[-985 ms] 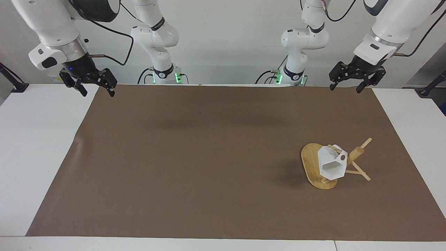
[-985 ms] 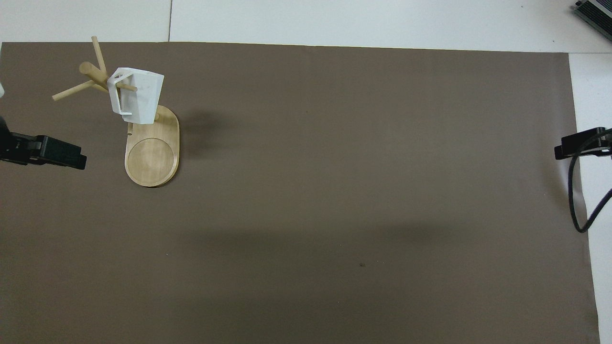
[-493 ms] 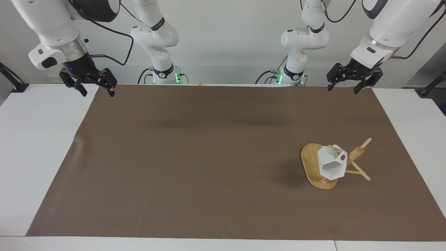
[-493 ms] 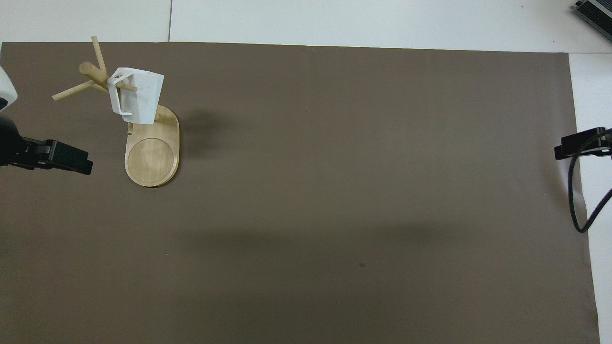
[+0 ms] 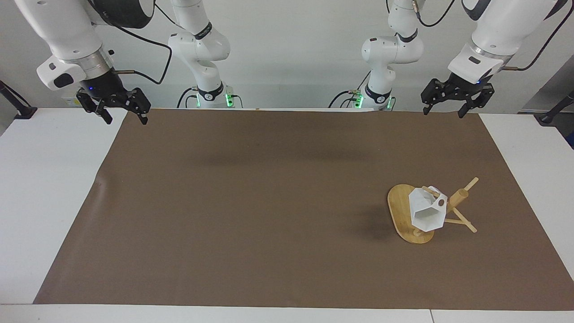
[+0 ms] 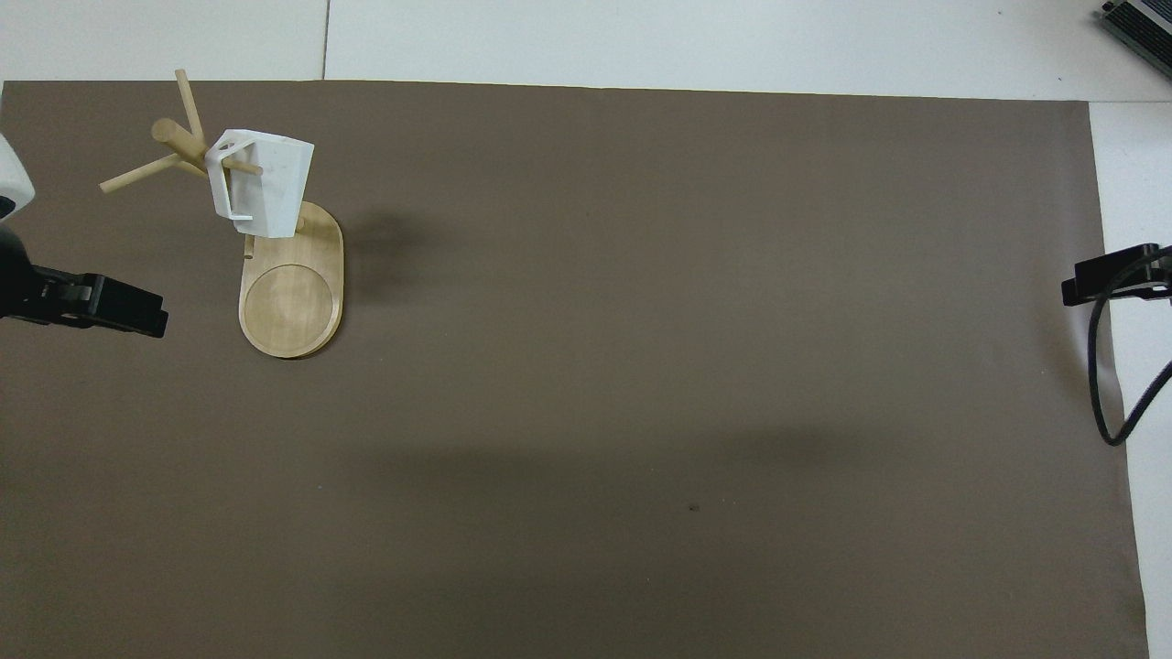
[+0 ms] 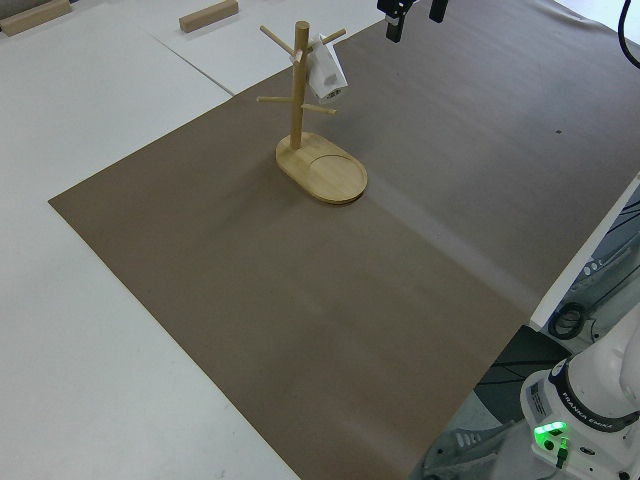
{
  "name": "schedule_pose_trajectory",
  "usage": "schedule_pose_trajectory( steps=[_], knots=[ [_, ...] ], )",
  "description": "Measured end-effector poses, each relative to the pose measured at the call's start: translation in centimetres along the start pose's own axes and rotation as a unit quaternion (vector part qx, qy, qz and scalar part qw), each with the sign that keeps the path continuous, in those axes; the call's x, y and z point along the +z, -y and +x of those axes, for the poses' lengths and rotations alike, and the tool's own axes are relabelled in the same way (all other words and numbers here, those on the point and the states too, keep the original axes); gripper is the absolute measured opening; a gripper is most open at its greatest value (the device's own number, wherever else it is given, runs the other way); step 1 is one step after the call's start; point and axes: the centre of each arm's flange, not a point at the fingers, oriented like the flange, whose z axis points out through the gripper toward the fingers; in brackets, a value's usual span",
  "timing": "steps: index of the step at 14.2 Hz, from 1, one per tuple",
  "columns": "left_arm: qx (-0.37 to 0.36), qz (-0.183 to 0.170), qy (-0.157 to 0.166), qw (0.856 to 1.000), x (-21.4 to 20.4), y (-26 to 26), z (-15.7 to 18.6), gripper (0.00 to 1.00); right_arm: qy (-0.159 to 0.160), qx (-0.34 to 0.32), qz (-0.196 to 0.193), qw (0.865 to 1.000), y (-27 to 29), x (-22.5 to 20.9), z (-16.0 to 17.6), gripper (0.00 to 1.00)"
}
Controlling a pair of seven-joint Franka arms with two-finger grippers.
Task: Hang cup on rack
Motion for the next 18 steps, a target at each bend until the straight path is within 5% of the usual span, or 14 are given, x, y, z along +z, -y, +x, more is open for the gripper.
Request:
schedule_pose_trajectory(
  steps=[18],
  knots=[
    [-0.004, 0.001, -0.011, 1.0, -0.33, 0.38, -0.17, 1.0, 0.0, 0.0, 0.0, 1.0, 0.01, 0.0, 0.0, 1.0]
  ],
)
